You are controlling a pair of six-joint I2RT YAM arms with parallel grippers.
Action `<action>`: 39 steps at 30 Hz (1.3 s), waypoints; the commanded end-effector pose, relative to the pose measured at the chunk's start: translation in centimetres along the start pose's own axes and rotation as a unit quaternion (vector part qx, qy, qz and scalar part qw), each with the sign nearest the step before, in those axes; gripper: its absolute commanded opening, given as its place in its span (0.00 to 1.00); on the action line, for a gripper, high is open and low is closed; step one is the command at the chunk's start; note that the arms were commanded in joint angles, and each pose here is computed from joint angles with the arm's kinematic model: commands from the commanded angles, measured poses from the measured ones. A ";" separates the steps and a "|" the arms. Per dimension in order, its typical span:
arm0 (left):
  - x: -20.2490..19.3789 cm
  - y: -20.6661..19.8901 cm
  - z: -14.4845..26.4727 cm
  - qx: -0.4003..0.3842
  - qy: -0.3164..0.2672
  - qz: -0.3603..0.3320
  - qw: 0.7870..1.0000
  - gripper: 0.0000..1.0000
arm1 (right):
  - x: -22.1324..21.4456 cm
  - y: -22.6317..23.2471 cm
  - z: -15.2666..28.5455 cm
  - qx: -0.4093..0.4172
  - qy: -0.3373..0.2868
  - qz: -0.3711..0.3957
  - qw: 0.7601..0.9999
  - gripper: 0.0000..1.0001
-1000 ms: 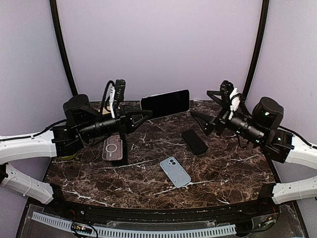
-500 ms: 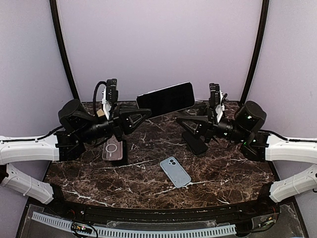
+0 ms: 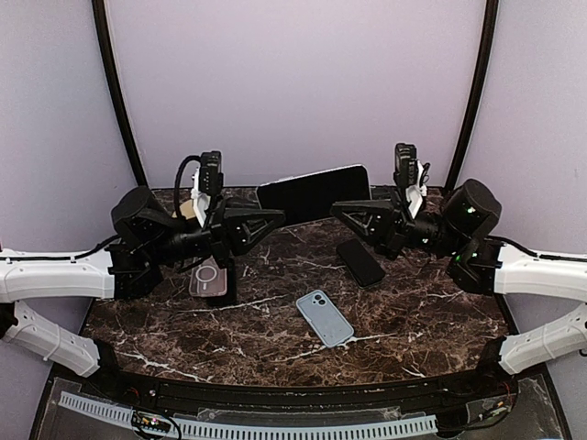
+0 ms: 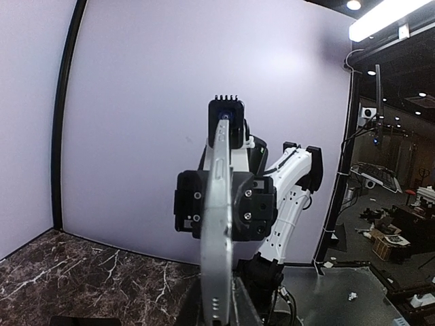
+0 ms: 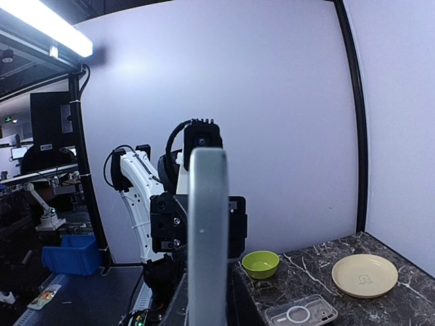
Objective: Put the phone into the phone case
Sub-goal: Pass from the left arm to the right, then pass from the right arm to the left
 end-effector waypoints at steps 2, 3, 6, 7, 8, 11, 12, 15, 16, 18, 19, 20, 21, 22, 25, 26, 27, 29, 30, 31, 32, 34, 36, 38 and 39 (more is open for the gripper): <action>-0.4 0.0 0.4 0.011 0.006 -0.010 1.000 0.11 | 2.1 0.1 0.5 -0.016 0.004 0.059 0.998 0.00; -0.6 0.0 0.5 0.014 0.012 -0.011 1.000 0.17 | 2.2 0.3 0.6 -0.010 0.016 0.067 0.998 0.00; -1.8 0.1 1.1 0.024 0.051 -0.034 0.998 0.53 | 1.8 0.9 1.0 0.007 0.081 0.082 0.993 0.00; -2.0 0.1 1.2 0.024 0.062 -0.056 0.996 0.58 | 1.5 1.1 1.2 0.014 0.110 0.083 0.990 0.00; -2.4 0.1 1.6 0.030 0.083 -0.059 0.994 0.65 | 1.4 1.3 1.5 0.022 0.136 0.091 0.986 0.00; -3.5 0.2 2.1 0.038 0.133 -0.109 0.984 0.69 | 0.6 2.2 2.4 0.055 0.221 0.083 0.970 0.00; -3.9 0.3 2.2 0.042 0.154 -0.108 0.981 0.69 | 0.3 2.3 2.6 0.062 0.247 0.078 0.964 0.00; -4.4 -0.2 1.9 0.030 0.180 -0.130 0.975 0.69 | 0.5 2.5 2.8 0.079 0.299 0.069 0.949 0.00; -4.6 -0.2 1.7 0.027 0.182 -0.132 0.974 0.69 | 0.7 2.5 2.8 0.083 0.309 0.069 0.945 0.00; -4.8 -0.4 1.3 0.018 0.181 -0.137 0.974 0.67 | 1.1 2.5 2.7 0.092 0.324 0.073 0.939 0.00; -4.8 -0.7 1.0 0.008 0.180 -0.140 0.974 0.67 | 1.3 2.4 2.6 0.093 0.327 0.076 0.937 0.00; -5.1 -0.7 0.7 0.003 0.185 -0.137 0.973 0.65 | 1.8 2.4 2.5 0.095 0.326 0.082 0.937 0.00; -5.1 -1.0 0.3 -0.002 0.184 -0.137 0.973 0.63 | 2.0 2.3 2.3 0.097 0.328 0.088 0.935 0.00; -5.4 -0.7 0.0 0.001 0.188 -0.135 0.973 0.61 | 1.9 2.2 2.2 0.100 0.334 0.088 0.933 0.00; -5.6 -0.7 -1.0 0.002 0.191 -0.131 0.973 0.49 | 2.0 1.9 1.8 0.102 0.349 0.092 0.927 0.00; -5.5 -0.9 -1.3 -0.001 0.189 -0.131 0.973 0.46 | 2.1 1.8 1.7 0.103 0.351 0.095 0.926 0.00; -5.6 -1.0 -1.5 -0.003 0.191 -0.130 0.973 0.41 | 2.3 1.8 1.6 0.106 0.353 0.098 0.924 0.00; -5.9 -1.3 -1.7 -0.011 0.192 -0.134 0.972 0.30 | 2.8 1.8 1.4 0.109 0.347 0.105 0.926 0.00; -6.0 -1.5 -1.9 -0.012 0.192 -0.138 0.972 0.19 | 2.9 1.9 1.3 0.112 0.343 0.107 0.926 0.00; -6.2 -1.4 -2.0 -0.011 0.193 -0.139 0.971 0.13 | 3.0 1.8 1.2 0.111 0.342 0.109 0.927 0.00; -6.3 -1.4 -2.1 -0.008 0.192 -0.142 0.971 0.03 | 2.9 1.7 1.2 0.110 0.343 0.107 0.927 0.00; -6.3 -1.3 -2.4 0.000 0.188 -0.146 0.971 0.00 | 2.5 1.4 1.0 0.100 0.347 0.104 0.927 0.00; -6.3 -1.2 -2.6 0.012 0.180 -0.148 0.972 0.00 | 2.3 0.6 0.6 0.067 0.341 0.106 0.932 0.00; -5.8 -1.1 -2.7 0.027 0.156 -0.152 0.976 0.00 | 2.5 -1.0 0.4 -0.008 0.316 0.106 0.943 0.29; -5.5 -0.8 -2.8 0.044 0.145 -0.156 0.976 0.00 | 2.5 -1.9 0.4 -0.057 0.297 0.098 0.948 0.44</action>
Point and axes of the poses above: each gripper's point midway between its finger pads, its own z axis back along the fingers, its own y axis along the line the jaws close on, x = y × z, the point moved 5 cm from there along z, back along the fingers, and after that the axes turned 10 degrees about z, right-handed, at the moved point
